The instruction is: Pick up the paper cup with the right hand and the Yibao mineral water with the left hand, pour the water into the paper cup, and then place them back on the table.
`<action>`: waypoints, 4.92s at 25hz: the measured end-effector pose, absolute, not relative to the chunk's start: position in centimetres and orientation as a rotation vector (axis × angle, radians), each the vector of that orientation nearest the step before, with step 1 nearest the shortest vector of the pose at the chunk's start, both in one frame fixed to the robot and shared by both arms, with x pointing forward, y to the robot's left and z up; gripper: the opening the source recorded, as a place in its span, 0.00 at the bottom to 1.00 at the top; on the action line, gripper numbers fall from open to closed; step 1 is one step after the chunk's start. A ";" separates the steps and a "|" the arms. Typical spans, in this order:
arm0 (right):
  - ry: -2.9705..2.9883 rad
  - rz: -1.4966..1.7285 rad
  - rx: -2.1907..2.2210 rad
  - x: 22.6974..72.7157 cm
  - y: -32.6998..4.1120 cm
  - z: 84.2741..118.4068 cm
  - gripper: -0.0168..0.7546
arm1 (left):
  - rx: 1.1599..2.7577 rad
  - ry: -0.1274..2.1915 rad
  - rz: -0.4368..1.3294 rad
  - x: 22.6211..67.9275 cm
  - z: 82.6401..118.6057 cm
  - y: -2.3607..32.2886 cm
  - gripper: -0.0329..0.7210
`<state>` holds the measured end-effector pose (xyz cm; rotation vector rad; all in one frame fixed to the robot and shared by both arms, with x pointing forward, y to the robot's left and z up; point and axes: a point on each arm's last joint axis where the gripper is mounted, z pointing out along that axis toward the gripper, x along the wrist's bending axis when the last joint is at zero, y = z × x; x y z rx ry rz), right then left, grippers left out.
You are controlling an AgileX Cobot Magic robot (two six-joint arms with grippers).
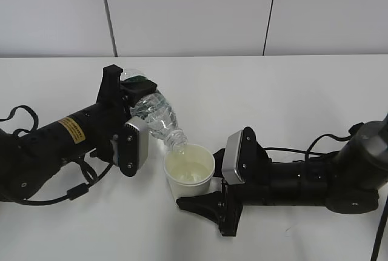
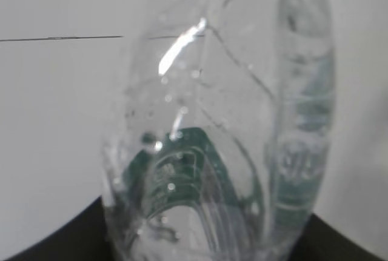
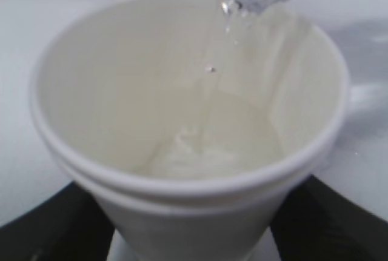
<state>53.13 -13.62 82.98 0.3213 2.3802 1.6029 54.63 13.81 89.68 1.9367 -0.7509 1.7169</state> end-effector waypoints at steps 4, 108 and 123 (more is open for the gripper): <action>2.380 1.603 0.321 53.1 -13.6 83.0 0.73 | 1.942 -0.636 1.658 54.6 89.7 13.8 0.52; 1.994 1.355 0.814 55.1 -16.8 82.7 0.73 | 1.643 0.784 0.610 53.5 85.8 11.5 0.50; 1.984 1.362 0.818 54.9 -16.9 82.8 0.89 | 1.658 0.784 0.598 53.0 85.5 11.7 0.83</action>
